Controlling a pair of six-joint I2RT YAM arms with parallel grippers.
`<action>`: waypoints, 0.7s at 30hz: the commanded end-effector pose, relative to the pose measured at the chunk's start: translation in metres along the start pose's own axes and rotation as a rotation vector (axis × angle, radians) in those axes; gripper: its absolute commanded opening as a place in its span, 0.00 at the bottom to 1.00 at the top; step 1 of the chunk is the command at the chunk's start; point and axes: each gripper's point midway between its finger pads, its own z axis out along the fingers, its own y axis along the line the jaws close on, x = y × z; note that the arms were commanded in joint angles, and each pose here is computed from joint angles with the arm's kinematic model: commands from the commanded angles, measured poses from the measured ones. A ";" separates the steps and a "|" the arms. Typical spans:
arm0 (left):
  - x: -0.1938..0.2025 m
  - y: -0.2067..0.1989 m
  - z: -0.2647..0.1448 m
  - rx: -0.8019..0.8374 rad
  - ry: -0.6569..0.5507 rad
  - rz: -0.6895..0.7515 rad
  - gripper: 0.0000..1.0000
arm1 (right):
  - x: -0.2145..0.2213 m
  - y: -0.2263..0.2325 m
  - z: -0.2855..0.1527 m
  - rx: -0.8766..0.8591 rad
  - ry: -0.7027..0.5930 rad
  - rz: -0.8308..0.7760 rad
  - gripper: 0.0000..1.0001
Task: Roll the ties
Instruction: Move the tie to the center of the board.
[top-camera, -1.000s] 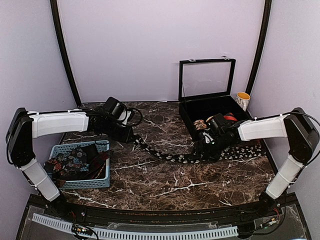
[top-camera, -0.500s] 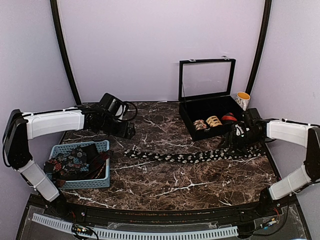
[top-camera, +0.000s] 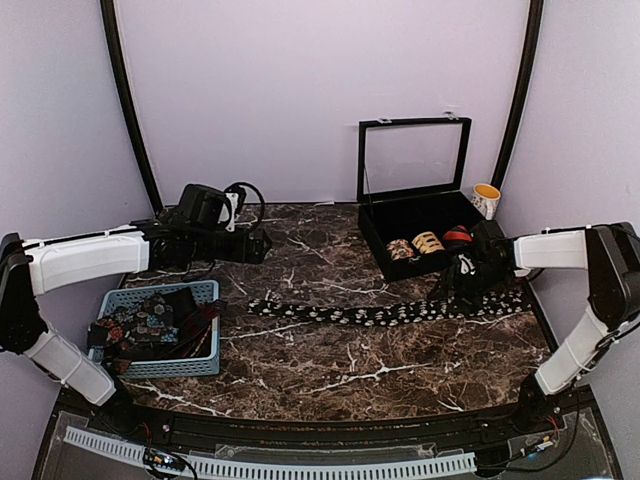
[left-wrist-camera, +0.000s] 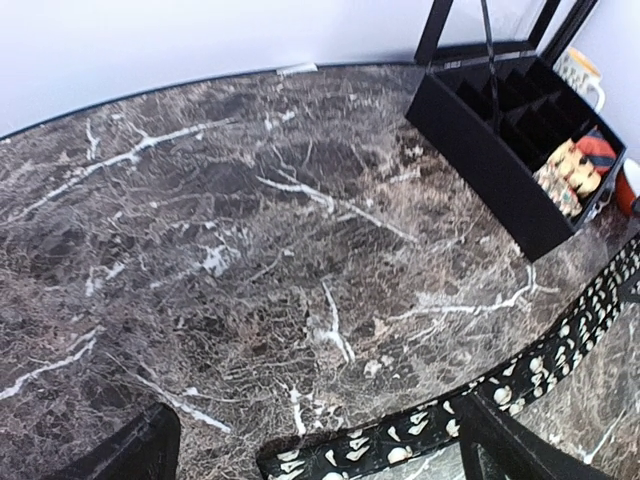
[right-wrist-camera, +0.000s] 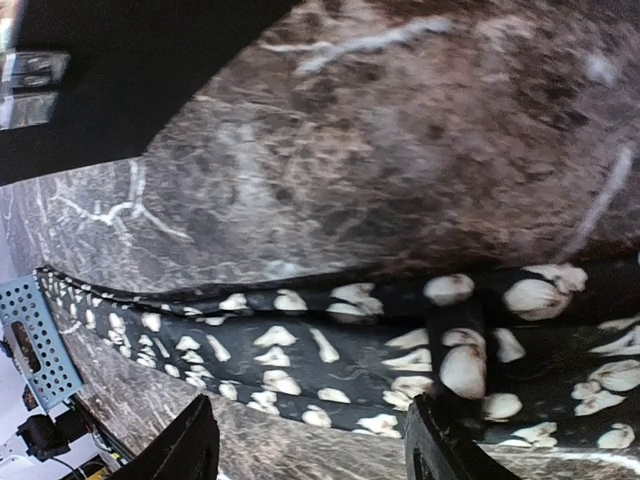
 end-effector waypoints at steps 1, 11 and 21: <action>-0.030 -0.002 -0.021 0.026 -0.143 -0.039 0.99 | 0.015 -0.037 0.002 0.088 0.028 0.049 0.64; -0.011 -0.033 -0.022 0.221 -0.102 0.062 0.99 | 0.038 -0.114 -0.037 0.162 -0.023 0.318 0.68; 0.043 -0.037 0.002 0.216 0.147 0.077 0.99 | -0.018 -0.057 -0.082 -0.005 -0.191 0.186 0.66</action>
